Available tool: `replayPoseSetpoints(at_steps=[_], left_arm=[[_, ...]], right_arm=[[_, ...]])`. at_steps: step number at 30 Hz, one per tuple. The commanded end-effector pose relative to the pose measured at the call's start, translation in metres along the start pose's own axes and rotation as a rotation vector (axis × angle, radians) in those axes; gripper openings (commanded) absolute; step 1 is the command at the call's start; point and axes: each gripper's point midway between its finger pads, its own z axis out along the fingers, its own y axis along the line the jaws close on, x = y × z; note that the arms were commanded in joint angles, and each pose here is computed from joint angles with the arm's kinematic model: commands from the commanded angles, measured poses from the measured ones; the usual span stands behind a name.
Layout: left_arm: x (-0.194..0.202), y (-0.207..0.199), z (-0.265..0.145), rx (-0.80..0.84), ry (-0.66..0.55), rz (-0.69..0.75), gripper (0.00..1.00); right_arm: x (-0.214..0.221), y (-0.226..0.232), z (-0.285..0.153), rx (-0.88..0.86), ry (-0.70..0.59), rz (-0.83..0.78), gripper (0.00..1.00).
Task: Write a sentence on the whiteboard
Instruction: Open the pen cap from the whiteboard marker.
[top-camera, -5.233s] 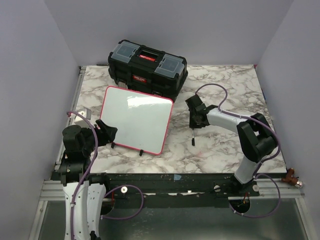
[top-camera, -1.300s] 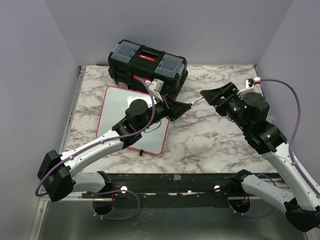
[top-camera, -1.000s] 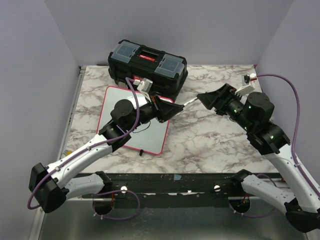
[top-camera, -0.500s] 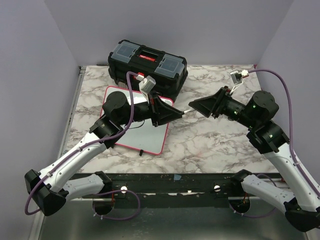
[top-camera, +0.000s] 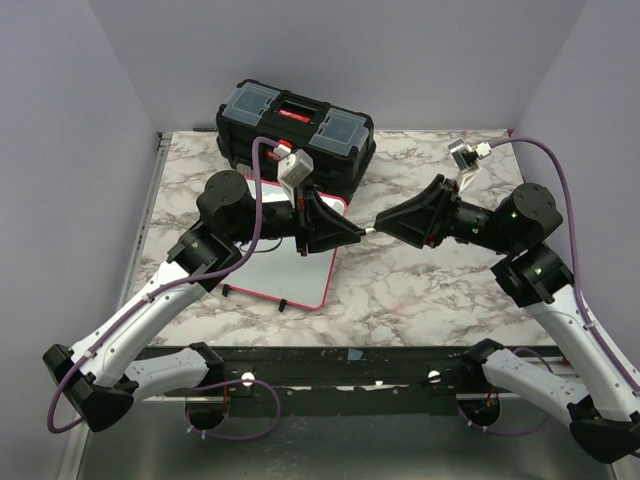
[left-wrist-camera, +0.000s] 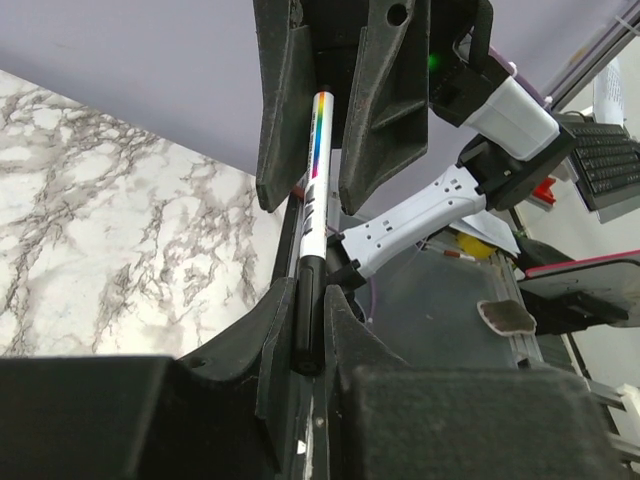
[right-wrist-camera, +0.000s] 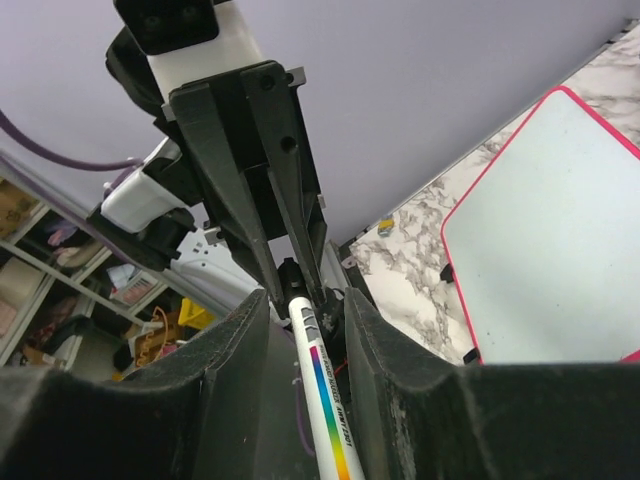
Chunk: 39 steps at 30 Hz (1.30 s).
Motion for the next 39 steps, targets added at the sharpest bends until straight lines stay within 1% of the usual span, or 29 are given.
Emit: replayPoseSetpoints(at_steps=[1,9,23,39], left_arm=[[0.009,0.012,-0.002,-0.036,0.054,-0.008,0.0],[0.004,0.014,-0.002,-0.052,0.074,0.008,0.0],[-0.001,0.018,-0.001,-0.071,0.077,0.015,0.0],[-0.001,0.022,0.001,-0.081,0.089,0.012,0.0]], right_arm=[[0.008,0.026,-0.002,-0.144,0.061,-0.019,0.38],[0.015,0.03,-0.002,-0.184,0.107,-0.022,0.36],[0.02,0.024,0.002,-0.185,0.135,-0.016,0.33],[0.025,0.022,0.003,-0.196,0.164,-0.004,0.32]])
